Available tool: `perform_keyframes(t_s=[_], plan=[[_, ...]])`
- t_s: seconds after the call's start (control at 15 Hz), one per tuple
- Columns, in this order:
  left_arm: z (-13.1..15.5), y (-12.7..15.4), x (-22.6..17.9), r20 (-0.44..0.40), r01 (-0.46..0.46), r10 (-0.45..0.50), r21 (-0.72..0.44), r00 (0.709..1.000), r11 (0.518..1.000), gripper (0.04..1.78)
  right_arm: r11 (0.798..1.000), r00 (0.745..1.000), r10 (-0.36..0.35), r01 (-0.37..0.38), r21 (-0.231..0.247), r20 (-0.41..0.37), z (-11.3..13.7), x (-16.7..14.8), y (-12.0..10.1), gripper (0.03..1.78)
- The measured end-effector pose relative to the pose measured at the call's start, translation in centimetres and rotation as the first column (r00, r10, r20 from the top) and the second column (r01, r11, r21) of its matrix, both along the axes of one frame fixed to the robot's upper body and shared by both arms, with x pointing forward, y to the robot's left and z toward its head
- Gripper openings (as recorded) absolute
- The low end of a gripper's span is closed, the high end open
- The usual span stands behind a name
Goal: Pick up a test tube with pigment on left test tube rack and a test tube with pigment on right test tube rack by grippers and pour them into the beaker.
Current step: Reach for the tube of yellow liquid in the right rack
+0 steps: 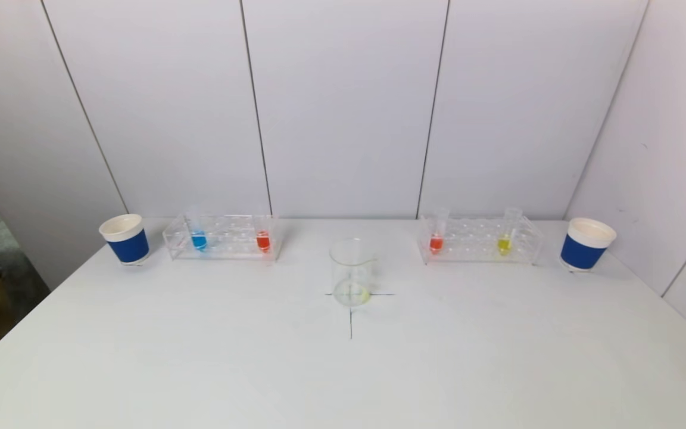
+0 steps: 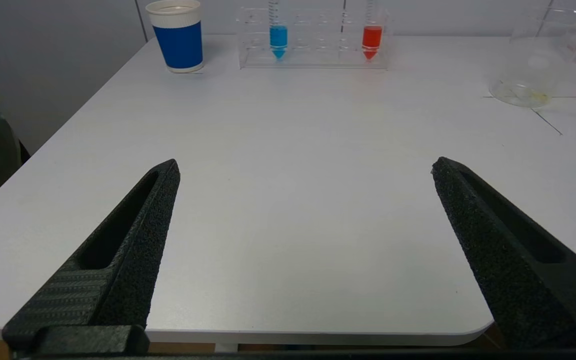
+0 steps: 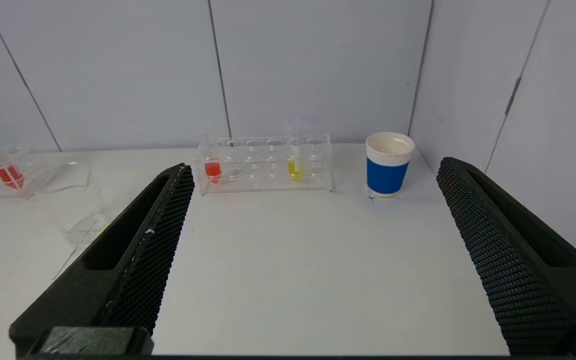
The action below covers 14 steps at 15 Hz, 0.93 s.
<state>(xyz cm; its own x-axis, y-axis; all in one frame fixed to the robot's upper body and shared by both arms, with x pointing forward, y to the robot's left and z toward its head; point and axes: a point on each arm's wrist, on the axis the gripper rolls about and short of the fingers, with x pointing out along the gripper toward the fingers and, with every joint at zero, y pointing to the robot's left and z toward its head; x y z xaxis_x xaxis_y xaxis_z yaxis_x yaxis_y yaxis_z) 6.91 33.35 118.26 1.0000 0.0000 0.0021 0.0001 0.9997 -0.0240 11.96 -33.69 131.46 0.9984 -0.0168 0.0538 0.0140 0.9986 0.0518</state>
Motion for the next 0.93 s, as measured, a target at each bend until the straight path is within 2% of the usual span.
perform_keyframes(t_s=[0.2,0.6,0.93], plan=[[0.0,0.0,0.0,0.000,0.000,0.000,0.000,1.000,1.000,1.76,1.000,0.999,0.005,-0.005,0.002,-0.039,-0.1,2.5,0.0,1.77],[0.0,0.0,0.0,0.000,0.000,0.000,0.000,1.000,1.000,1.76,1.000,0.998,0.020,-0.020,0.002,-0.063,-0.4,7.7,0.0,1.77],[0.0,0.0,0.0,0.000,0.001,-0.001,0.000,1.000,1.000,1.76,0.999,0.995,0.046,-0.046,0.007,-0.088,-1.7,11.9,0.3,1.77]])
